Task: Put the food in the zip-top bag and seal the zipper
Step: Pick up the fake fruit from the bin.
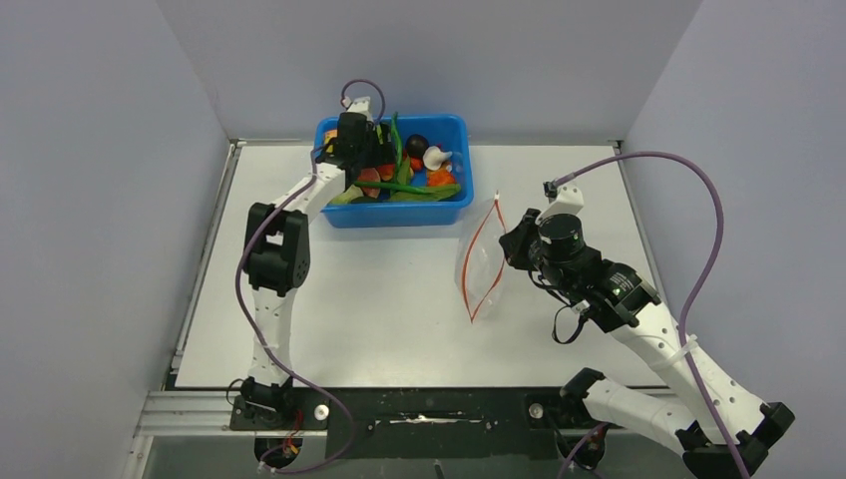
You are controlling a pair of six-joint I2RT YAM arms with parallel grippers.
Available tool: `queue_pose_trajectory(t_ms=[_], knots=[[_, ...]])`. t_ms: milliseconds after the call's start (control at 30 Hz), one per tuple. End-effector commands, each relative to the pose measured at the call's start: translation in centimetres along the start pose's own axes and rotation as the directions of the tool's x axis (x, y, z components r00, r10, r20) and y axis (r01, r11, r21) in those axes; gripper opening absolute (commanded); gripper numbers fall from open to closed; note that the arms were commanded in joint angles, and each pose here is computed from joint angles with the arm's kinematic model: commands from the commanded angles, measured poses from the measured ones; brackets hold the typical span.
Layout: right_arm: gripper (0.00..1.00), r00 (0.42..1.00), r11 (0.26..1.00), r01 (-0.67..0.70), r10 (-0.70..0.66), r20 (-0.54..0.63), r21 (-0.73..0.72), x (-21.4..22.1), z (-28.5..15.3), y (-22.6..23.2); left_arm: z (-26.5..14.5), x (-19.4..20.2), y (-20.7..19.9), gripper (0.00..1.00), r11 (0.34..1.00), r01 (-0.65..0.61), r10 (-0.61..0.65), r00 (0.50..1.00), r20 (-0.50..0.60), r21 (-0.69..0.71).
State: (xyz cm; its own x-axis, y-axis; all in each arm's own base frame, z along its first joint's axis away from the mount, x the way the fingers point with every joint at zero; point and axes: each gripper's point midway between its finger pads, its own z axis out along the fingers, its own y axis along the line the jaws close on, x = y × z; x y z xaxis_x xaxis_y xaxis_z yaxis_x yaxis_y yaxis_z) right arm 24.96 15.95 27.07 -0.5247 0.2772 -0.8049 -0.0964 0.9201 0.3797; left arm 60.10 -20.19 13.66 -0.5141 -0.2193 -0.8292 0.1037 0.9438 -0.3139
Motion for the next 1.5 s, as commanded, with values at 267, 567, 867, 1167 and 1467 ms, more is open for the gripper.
queue_pose_trajectory(t_ms=[267, 567, 867, 1167, 1467], knots=[[0.00, 0.997, 0.999, -0.034, 0.034, 0.067, -0.004, -2.0, -0.8, 0.3, 2.0, -0.4, 0.1, 0.72, 1.000, -0.019, 0.019, 1.000, 0.005, 0.009], [0.00, 0.997, 0.999, -0.043, 0.043, 0.069, -0.008, -1.9, -0.8, 0.3, 3.2, 0.3, 0.5, 0.71, 1.000, -0.024, 0.024, 1.000, -0.012, -0.009], [0.00, 0.996, 0.999, -0.046, 0.046, 0.081, -0.003, -2.0, -1.1, 0.0, 3.5, 0.9, -0.1, 0.62, 0.999, -0.038, 0.037, 0.999, -0.027, -0.013], [0.00, 0.994, 0.999, -0.052, 0.051, 0.099, 0.008, -2.3, -1.6, -0.4, 1.6, -0.4, -1.1, 0.47, 0.997, -0.076, 0.076, 0.997, -0.013, 0.019], [0.00, 0.996, 0.999, -0.047, 0.046, 0.073, 0.007, -1.7, -1.1, -0.2, -2.7, -1.4, -2.1, 0.39, 0.996, -0.065, 0.063, 0.998, 0.024, 0.068]])
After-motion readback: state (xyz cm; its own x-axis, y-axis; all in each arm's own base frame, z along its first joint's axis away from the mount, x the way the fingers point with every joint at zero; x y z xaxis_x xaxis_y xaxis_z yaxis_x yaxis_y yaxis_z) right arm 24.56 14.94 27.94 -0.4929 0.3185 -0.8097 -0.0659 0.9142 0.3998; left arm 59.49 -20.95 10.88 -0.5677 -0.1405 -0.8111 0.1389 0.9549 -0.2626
